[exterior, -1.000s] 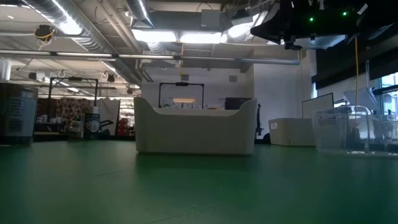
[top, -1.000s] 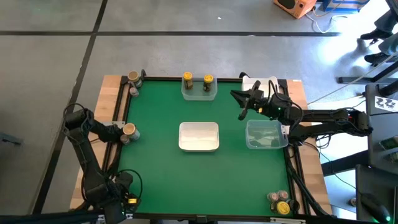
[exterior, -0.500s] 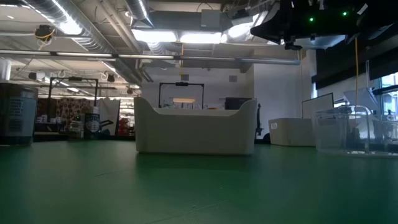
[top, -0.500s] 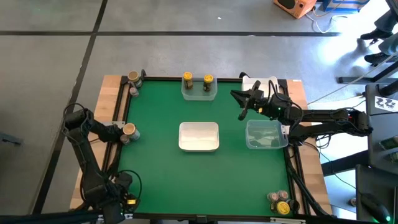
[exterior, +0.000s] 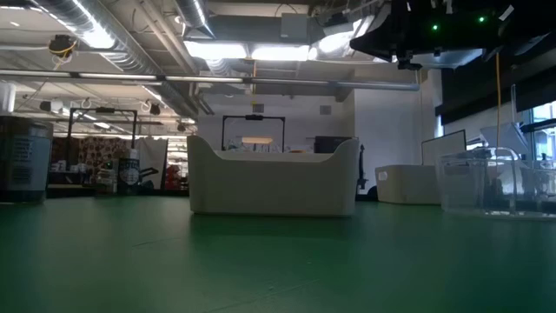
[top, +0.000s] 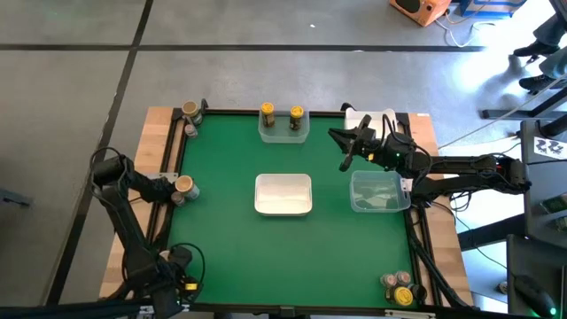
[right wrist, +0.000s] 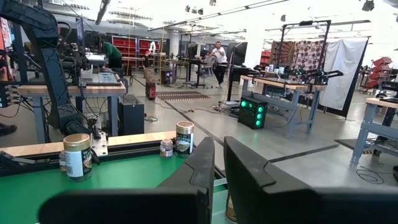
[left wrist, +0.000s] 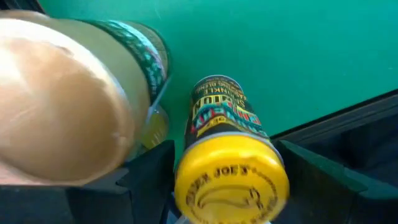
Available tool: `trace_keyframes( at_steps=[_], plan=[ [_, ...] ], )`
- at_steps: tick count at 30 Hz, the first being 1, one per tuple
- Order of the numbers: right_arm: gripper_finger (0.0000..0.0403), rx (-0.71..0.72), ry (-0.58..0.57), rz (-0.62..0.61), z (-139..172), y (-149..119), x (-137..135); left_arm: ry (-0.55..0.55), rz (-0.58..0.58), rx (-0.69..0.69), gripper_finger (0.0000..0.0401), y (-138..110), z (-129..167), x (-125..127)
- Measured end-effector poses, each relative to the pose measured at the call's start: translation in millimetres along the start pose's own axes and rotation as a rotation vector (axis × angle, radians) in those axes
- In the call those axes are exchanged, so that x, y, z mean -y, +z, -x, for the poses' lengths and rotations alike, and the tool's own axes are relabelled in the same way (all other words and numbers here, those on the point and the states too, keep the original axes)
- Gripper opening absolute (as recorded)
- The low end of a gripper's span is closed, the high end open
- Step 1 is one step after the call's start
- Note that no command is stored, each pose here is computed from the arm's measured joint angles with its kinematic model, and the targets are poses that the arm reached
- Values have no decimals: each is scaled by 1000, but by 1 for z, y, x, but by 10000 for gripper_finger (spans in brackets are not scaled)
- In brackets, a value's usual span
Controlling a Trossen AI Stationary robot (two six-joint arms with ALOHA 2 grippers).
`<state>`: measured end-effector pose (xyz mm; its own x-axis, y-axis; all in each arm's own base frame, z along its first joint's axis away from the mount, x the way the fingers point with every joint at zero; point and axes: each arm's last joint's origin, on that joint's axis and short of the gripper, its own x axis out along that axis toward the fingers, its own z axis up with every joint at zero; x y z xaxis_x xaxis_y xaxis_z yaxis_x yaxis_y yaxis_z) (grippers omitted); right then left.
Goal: Sort spices by type
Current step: Put the left yellow seasoning bottle into the top transparent bin
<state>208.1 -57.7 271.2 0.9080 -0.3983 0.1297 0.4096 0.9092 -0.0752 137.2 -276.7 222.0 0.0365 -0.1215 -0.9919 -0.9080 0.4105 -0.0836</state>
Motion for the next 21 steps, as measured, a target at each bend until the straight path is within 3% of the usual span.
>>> trace_keyframes(
  at_steps=[4, 10, 21],
  plan=[
    [39, 0, 0, 0, 0, 0, 0, -12, -13, -10, 262, 0, -4, 0],
    [39, 0, 0, 0, 0, 0, 0, -17, -41, -14, 208, 0, -4, 1],
    [39, 0, 0, 0, 0, 0, 0, -12, -118, -6, 208, 11, -3, 7]
  ],
)
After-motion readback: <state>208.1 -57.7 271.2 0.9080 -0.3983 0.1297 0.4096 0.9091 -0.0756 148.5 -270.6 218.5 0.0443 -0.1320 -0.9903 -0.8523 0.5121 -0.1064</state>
